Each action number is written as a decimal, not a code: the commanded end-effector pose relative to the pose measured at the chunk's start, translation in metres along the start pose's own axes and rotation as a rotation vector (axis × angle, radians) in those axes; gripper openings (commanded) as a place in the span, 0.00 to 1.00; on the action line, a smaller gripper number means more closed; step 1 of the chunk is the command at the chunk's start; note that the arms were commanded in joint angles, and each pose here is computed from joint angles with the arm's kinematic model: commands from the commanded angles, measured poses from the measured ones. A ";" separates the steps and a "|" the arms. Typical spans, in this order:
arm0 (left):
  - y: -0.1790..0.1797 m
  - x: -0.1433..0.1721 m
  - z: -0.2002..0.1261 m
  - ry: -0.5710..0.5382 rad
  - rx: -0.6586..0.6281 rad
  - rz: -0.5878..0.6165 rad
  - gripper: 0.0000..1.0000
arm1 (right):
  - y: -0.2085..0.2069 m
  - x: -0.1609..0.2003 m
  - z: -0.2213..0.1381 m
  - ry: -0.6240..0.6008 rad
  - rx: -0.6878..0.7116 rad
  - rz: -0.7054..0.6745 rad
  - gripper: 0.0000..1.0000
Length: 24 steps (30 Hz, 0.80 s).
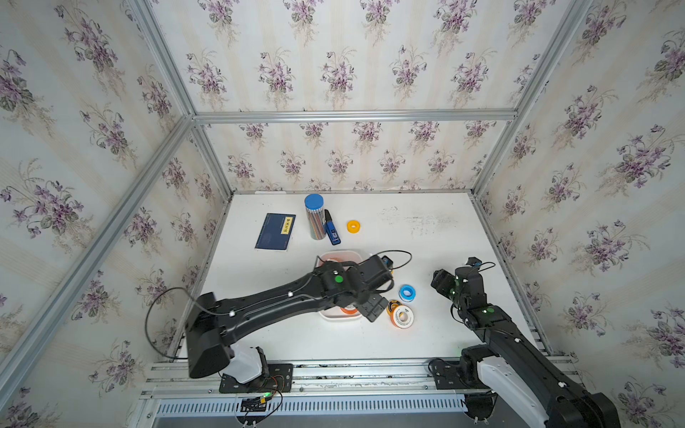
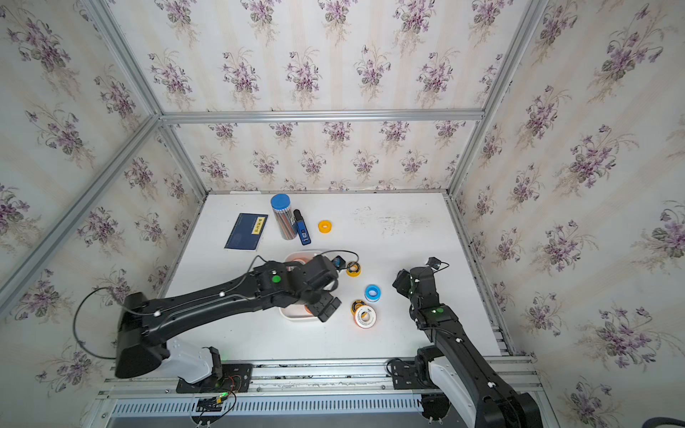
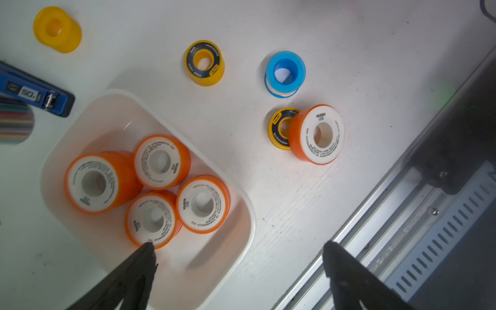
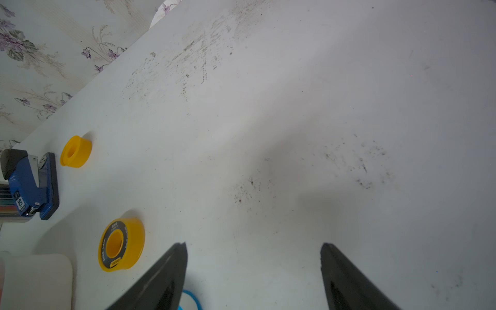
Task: Put the sealing tape into the storage box
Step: Pick up the sealing tape at the center of the board.
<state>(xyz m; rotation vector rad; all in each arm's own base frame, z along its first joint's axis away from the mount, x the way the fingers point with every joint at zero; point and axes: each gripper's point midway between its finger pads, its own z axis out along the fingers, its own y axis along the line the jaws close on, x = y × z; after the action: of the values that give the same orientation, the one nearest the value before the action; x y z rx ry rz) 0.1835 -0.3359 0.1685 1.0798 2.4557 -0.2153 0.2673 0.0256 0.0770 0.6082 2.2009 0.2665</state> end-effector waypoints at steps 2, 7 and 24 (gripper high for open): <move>-0.028 -0.015 0.026 0.036 -0.033 0.064 0.97 | 0.004 -0.004 0.001 -0.010 -0.029 0.029 0.82; -0.056 -0.021 0.058 0.081 -0.071 0.102 1.00 | 0.004 -0.002 0.002 -0.005 -0.033 0.029 0.83; -0.076 -0.005 0.117 0.176 -0.205 0.155 1.00 | 0.005 -0.002 0.003 -0.002 -0.043 0.027 0.84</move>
<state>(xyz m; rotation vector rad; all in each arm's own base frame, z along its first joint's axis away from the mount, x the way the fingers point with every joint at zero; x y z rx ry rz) 0.1663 -0.4339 0.0676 1.2581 2.4589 0.1246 0.2671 0.0275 0.0722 0.6218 2.2090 0.3105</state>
